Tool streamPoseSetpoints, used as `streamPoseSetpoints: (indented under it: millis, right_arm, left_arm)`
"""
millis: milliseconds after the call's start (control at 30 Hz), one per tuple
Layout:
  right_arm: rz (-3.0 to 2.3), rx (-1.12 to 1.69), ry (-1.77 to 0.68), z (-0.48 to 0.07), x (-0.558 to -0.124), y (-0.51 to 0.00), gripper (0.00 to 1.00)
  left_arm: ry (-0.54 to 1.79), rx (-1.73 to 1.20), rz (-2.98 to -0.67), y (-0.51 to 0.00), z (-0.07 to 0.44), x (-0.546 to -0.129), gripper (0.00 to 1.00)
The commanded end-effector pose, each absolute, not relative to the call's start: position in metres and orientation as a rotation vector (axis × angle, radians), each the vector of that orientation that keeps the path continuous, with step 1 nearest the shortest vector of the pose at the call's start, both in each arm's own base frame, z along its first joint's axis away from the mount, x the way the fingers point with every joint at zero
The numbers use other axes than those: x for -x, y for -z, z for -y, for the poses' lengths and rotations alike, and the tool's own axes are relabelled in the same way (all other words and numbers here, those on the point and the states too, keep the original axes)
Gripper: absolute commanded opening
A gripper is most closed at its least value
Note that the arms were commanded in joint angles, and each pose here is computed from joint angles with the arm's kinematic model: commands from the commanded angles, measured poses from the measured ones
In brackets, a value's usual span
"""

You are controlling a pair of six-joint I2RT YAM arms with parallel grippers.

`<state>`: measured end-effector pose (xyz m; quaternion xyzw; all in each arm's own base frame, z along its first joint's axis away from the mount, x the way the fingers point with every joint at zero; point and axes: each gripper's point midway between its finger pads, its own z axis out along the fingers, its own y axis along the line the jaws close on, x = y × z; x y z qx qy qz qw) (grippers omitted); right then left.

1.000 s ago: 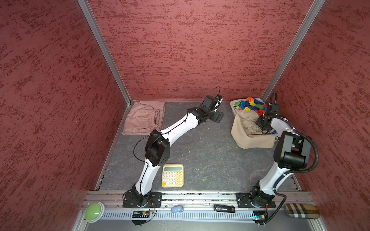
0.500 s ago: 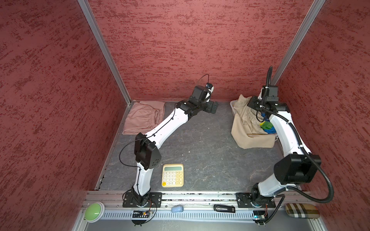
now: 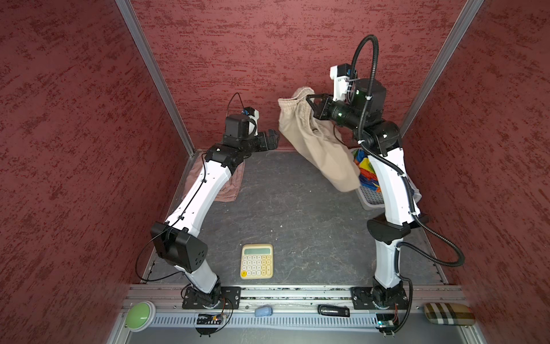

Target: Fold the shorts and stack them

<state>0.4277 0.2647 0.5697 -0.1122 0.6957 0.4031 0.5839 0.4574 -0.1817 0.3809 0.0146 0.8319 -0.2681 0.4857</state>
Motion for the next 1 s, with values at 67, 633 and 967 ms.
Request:
streamPoseSetpoints:
  millis: [67, 633, 967]
  right_arm:
    - [-1.665, 0.136, -0.911, -0.216, -0.463, -0.529, 0.00]
    - [-2.296, -0.186, -0.502, -0.114, -0.435, -0.218, 0.99]
    - [-2.517, -0.222, -0.374, -0.100, -0.412, -0.115, 0.99]
  left_arm:
    - [0.712, 0.037, -1.994, -0.397, 0.148, -0.440, 0.99]
    - [0.945, 0.218, -2.176, -0.305, 0.143, -0.419, 0.99]
    - [1.088, 0.123, -2.373, -0.238, 0.227, -0.390, 0.99]
